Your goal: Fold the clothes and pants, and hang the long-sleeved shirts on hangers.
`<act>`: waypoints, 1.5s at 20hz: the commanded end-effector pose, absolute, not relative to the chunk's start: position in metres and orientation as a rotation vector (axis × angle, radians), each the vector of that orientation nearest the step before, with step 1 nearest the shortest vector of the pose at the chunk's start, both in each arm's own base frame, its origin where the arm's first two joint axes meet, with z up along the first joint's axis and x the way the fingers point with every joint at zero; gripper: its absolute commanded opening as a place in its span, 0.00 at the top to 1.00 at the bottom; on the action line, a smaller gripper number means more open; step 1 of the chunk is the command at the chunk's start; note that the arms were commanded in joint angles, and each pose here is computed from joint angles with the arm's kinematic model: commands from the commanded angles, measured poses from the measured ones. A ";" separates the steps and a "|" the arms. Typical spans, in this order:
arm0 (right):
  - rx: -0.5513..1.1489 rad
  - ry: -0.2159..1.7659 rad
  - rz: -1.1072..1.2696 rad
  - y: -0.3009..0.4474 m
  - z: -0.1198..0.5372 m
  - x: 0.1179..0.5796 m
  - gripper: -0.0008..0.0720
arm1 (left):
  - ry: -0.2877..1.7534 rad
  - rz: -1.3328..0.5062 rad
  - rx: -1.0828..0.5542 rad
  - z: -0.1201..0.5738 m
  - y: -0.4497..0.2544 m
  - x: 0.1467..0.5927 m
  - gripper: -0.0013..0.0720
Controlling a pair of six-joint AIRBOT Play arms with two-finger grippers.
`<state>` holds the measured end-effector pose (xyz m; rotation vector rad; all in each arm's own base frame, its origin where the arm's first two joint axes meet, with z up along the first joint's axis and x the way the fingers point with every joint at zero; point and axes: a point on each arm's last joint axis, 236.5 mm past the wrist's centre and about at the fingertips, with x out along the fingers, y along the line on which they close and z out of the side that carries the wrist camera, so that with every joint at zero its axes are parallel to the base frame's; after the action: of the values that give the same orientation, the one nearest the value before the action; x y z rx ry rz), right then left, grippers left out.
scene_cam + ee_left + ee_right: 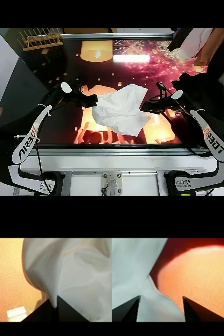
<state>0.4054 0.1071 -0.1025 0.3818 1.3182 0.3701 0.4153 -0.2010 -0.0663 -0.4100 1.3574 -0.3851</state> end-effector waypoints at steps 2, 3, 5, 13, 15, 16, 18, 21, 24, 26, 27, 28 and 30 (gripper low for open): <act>0.284 1.390 0.486 0.130 -0.113 0.382 0.30 | 1.359 -0.384 -0.406 -0.067 -0.201 0.415 0.97; 0.279 1.386 0.494 0.133 -0.111 0.382 0.60 | 1.359 -0.384 -0.408 -0.066 -0.200 0.415 0.97; 0.286 1.352 0.497 0.136 -0.095 0.389 0.97 | 1.347 -0.402 -0.408 -0.048 -0.200 0.421 0.97; 0.092 0.751 0.599 0.125 0.209 0.376 0.98 | 0.698 -0.567 -0.263 0.278 -0.181 0.404 0.97; 0.094 0.650 0.580 0.125 0.252 0.346 0.97 | 0.628 -0.596 -0.204 0.314 -0.183 0.364 0.97; 0.109 0.627 0.572 0.125 0.266 0.332 0.98 | 0.602 -0.613 -0.181 0.325 -0.185 0.344 0.97; 0.138 0.627 0.551 0.123 0.276 0.312 0.98 | 0.584 -0.628 -0.170 0.326 -0.189 0.317 0.97; 0.171 0.720 0.533 0.121 0.257 0.301 0.98 | 0.672 -0.547 -0.168 0.280 -0.182 0.309 0.97; 0.187 0.834 0.486 0.112 0.204 0.312 0.97 | 0.811 -0.473 -0.165 0.200 -0.180 0.322 0.97; 0.182 0.907 0.415 0.098 0.157 0.327 0.98 | 0.912 -0.441 -0.166 0.147 -0.183 0.333 0.80; 0.166 0.930 0.370 0.088 0.136 0.336 0.97 | 0.950 -0.424 -0.172 0.124 -0.184 0.341 0.23; 0.149 0.949 0.338 0.080 0.120 0.343 0.98 | 0.980 -0.398 -0.190 0.109 -0.181 0.349 0.02; 0.136 1.004 0.303 0.071 0.099 0.350 0.97 | 1.053 -0.325 -0.219 0.080 -0.163 0.363 0.02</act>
<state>0.3385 0.0906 0.1382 0.1691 0.9370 0.3845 0.3477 -0.1795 0.1281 -0.1913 0.9605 -0.4140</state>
